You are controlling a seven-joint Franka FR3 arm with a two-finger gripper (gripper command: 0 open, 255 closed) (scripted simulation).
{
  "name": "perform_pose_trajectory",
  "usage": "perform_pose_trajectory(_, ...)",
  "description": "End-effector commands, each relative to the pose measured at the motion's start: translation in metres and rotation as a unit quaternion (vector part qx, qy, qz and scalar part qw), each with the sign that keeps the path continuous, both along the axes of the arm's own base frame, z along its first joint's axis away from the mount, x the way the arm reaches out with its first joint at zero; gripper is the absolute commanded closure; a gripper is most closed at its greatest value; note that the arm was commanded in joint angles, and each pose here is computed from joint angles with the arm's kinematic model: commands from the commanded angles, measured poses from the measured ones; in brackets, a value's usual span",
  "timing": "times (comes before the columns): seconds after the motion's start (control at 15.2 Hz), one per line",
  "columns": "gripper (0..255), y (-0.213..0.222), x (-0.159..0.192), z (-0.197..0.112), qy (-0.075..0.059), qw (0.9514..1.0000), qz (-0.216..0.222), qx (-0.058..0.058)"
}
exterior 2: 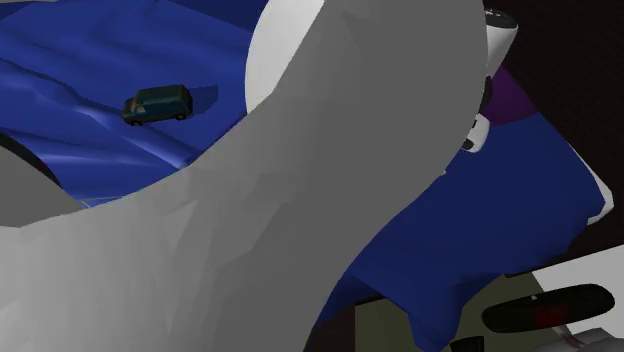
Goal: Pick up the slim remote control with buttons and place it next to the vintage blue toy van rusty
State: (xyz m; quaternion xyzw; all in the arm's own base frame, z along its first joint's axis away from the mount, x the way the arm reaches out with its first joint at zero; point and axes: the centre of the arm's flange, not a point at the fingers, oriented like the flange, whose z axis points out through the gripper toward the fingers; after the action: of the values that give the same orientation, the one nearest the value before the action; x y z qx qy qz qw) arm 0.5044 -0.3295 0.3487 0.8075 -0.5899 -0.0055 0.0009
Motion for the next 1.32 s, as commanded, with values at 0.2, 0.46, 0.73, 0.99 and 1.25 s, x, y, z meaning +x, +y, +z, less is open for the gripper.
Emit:
perform_pose_trajectory(0.2, 255, 0.0, 0.0, 0.026, 0.0, 1.0, 0.0, 0.0)
perform_pose_trajectory(0.46, 255, 0.0, 0.0, 0.047, 0.0, 1.0, 0.0, 0.0)
perform_pose_trajectory(0.73, 255, 0.0, 0.0, 0.069, 0.0, 1.0, 0.0, 0.0)
perform_pose_trajectory(0.99, 255, 0.0, 0.0, 0.09, 0.0, 1.0, 0.0, 0.0)
perform_pose_trajectory(1.25, 255, 0.0, 0.0, 0.111, 0.0, 1.0, 0.0, 0.0)
